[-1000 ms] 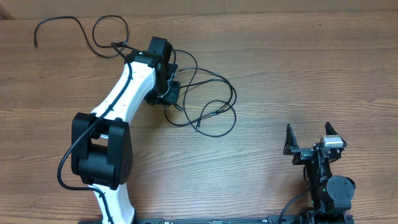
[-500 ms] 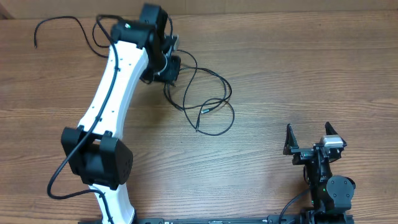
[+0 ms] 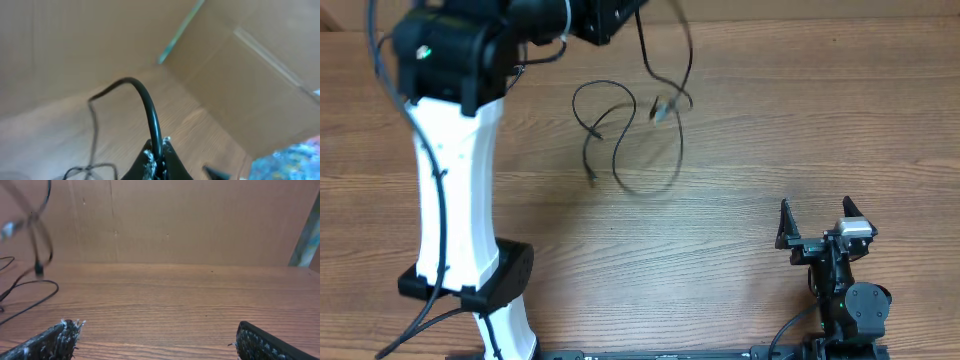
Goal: Untangle cables
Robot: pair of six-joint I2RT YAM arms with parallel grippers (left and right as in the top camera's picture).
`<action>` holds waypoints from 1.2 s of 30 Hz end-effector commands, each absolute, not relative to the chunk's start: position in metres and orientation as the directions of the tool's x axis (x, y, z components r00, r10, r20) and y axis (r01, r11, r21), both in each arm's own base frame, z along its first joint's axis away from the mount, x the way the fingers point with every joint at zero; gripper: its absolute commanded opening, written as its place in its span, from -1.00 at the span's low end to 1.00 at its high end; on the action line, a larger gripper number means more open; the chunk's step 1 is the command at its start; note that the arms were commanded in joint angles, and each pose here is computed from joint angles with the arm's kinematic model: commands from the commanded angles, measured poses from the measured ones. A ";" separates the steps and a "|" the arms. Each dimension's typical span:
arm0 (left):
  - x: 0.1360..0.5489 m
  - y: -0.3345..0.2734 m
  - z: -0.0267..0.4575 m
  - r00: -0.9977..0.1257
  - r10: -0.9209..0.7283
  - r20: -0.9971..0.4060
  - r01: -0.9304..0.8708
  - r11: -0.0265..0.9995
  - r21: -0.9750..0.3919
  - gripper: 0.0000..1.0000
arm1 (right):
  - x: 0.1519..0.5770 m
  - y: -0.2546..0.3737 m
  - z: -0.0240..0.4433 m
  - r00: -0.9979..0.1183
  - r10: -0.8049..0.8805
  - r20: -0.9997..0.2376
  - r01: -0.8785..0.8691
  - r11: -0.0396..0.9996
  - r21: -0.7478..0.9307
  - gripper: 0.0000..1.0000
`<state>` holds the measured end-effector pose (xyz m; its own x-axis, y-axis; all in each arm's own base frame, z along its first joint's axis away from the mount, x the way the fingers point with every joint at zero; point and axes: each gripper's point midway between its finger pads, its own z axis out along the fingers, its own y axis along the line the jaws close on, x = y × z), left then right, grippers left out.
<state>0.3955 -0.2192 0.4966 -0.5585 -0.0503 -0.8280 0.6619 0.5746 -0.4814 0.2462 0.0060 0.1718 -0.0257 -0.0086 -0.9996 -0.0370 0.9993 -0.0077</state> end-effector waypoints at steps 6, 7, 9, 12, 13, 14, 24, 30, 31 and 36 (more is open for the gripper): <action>0.361 -0.218 0.593 -0.376 -0.230 -0.898 0.762 0.475 -0.440 -0.92 | 0.246 0.007 0.170 -0.024 -0.006 -1.000 -0.040 0.999 -0.005 1.00; 0.362 -0.217 0.598 -0.365 -0.246 -0.898 0.764 0.472 -0.440 -0.91 | 0.246 0.007 0.170 -0.024 -0.006 -1.000 -0.040 0.999 -0.005 1.00; 0.363 -0.215 0.608 -0.346 -0.274 -0.898 0.769 0.466 -0.438 -0.92 | 0.246 0.007 0.170 -0.024 -0.006 -1.000 -0.040 0.999 -0.005 1.00; 0.371 -0.208 0.615 -0.387 -0.366 -0.846 0.705 0.474 -0.527 -0.92 | 0.246 0.007 0.170 -0.024 -0.006 -1.000 -0.040 0.999 -0.005 1.00; 0.376 -0.204 0.615 -0.398 -0.399 -0.826 0.675 0.483 -0.558 -0.92 | 0.246 0.007 0.170 -0.024 -0.006 -1.000 -0.040 0.999 -0.005 1.00; 0.383 -0.197 0.616 -0.404 -0.452 -0.795 0.623 0.501 -0.601 -0.91 | 0.246 0.007 0.170 -0.024 -0.006 -1.000 -0.040 0.999 -0.005 1.00; 0.389 -0.222 0.574 -0.372 -0.270 -0.888 0.623 0.637 -0.454 -0.91 | 0.246 0.007 0.170 -0.024 -0.006 -1.000 -0.040 0.999 -0.005 1.00; 0.408 -0.194 0.573 -0.325 -0.345 -0.881 0.475 0.746 -0.467 -0.92 | 0.246 0.007 0.170 -0.024 -0.006 -1.000 -0.040 0.999 -0.005 1.00; 0.405 -0.197 0.582 -0.316 -0.366 -0.875 0.498 0.721 -0.481 -0.92 | 0.246 0.007 0.170 -0.024 -0.006 -1.000 -0.040 0.999 -0.005 0.99; 0.379 -0.197 0.639 -0.232 -0.488 -0.841 0.604 0.606 -0.518 -0.92 | 0.246 0.007 0.170 -0.024 -0.006 -1.000 -0.040 0.999 -0.005 1.00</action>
<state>0.4069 -0.2063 0.6037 -0.2708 -0.4082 -0.8718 0.5689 0.6627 -0.4870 0.2462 0.0060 0.1717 -0.0261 -0.0086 -0.9996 -0.0370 0.9993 -0.0077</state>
